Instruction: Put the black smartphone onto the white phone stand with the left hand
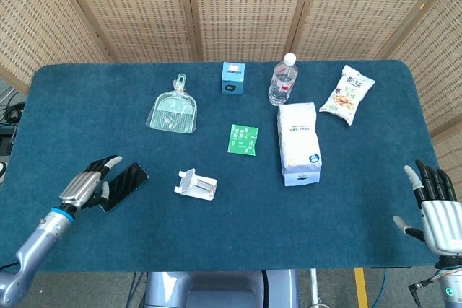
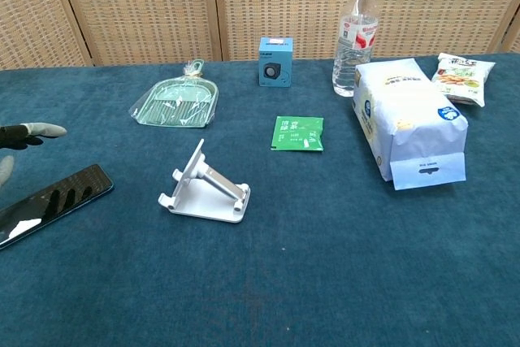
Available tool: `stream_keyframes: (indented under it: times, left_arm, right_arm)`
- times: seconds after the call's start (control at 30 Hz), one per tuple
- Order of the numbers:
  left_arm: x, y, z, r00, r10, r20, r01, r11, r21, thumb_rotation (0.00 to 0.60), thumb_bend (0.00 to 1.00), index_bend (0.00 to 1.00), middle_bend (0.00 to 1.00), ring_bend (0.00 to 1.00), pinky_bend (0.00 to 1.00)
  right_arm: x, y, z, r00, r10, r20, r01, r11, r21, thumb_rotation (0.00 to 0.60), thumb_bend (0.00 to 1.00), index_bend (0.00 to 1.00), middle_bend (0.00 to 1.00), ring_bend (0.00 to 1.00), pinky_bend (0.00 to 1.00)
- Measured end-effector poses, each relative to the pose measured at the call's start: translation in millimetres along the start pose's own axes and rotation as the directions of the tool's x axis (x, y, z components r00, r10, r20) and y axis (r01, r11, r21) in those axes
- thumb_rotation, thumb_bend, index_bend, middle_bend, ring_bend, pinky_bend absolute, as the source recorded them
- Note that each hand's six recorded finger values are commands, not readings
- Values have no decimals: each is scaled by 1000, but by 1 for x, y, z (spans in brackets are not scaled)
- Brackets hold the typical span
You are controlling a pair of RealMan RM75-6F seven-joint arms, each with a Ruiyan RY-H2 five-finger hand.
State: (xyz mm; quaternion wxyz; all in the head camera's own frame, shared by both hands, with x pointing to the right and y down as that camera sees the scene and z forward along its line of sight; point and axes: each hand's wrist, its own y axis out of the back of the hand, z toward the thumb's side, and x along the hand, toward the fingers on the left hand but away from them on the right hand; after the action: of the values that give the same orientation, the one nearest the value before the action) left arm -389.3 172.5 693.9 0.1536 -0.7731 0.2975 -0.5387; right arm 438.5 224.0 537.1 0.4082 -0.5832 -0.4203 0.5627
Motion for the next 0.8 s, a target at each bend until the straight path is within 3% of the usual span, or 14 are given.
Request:
stream_keyframes:
  times: [0.43, 0.8]
  left_arm:
    - [39, -22, 17, 997, -69, 26, 71, 993, -98, 600, 859, 0, 0, 0, 0]
    - [44, -42, 41, 989, -125, 80, 135, 983, -128, 600, 852, 0, 0, 0, 0]
  right_arm:
    - [-2, 0, -3, 1000, 8, 8, -8, 1000, -13, 600, 0, 0, 0, 0, 0]
    - [-3, 0, -6, 1000, 8, 15, -7, 1000, -20, 600, 0, 0, 0, 0, 0]
